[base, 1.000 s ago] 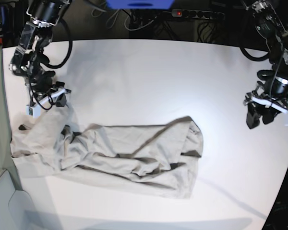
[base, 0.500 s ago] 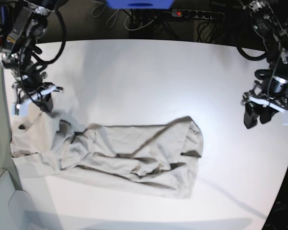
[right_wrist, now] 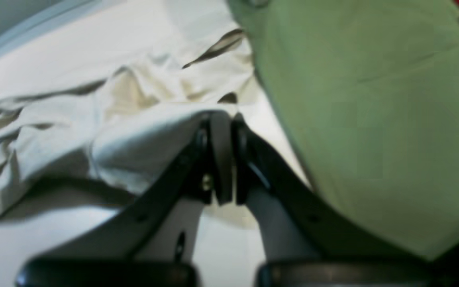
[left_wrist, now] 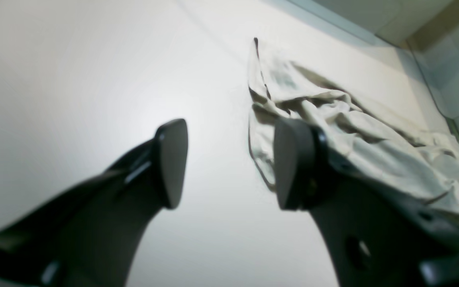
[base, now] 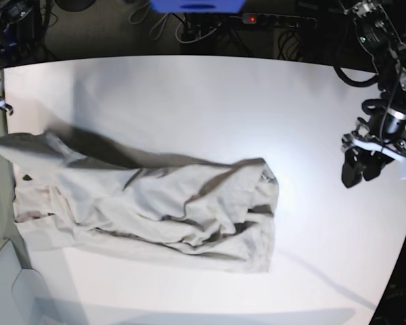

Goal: Layout the t-shirt on the table in an organized manner, then fold the t-shirt properly
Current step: 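Pull the shirt end further outward with the right gripper, then reach the left gripper to the shirt's opposite end and grasp it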

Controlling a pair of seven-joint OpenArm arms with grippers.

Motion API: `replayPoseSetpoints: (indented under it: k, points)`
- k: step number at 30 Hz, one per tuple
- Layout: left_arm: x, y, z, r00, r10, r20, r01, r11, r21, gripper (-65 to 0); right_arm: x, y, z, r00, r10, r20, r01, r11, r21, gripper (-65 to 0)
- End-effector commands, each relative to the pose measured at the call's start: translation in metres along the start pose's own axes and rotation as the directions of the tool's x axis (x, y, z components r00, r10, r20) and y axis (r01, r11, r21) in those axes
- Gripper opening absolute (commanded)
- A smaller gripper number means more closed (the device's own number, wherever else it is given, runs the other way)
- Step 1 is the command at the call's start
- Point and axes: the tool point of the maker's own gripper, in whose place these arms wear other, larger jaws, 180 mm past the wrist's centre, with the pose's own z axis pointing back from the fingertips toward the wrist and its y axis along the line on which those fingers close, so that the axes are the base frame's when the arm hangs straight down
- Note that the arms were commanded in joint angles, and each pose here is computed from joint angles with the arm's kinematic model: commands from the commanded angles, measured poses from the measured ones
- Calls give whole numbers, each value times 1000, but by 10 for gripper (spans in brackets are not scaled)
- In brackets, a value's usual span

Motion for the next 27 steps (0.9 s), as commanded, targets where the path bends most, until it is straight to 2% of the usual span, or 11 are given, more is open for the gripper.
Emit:
replayPoseSetpoints:
  k: [1, 6, 10, 13, 16, 19, 23, 27]
  points:
    - [19, -7, -1, 998, -10, 64, 11, 1000, -26, -313, 12, -3, 3, 999, 3, 48, -2, 1000, -5, -650]
    - [-8, -19, -15, 1000, 13, -16, -14, 997, -72, -313, -15, -7, 7, 999, -34, -25, 33, 999, -19, -650]
    - [-31, -27, -26, 996, 30, -82, -39, 994, -104, -312, -7, -11, 17, 999, -31, 9, 31, 999, -43, -650]
    - [-39, -29, -29, 994, 38, -105, -50, 993, -110, -312, 12, -9, 11, 999, -1, 50, 2, 1000, -31, -650]
    - [-40, -32, -29, 994, 47, -102, -58, 992, -114, -312, 36, 11, -7, 994, 7, 109, -11, 999, 30, -650]
    - [-37, -35, -25, 995, 44, -94, -55, 992, -116, -312, 64, 48, -30, 986, 53, 160, -74, 989, 128, -650]
    - [-43, -34, -16, 994, 27, -106, -39, 993, -110, -312, 96, 94, -54, 978, 19, 209, -64, 975, 212, -650]
    - [-52, -35, -1, 992, 4, -129, -17, 994, -105, -312, 124, 137, -64, 965, -8, 261, -74, 951, 300, -650]
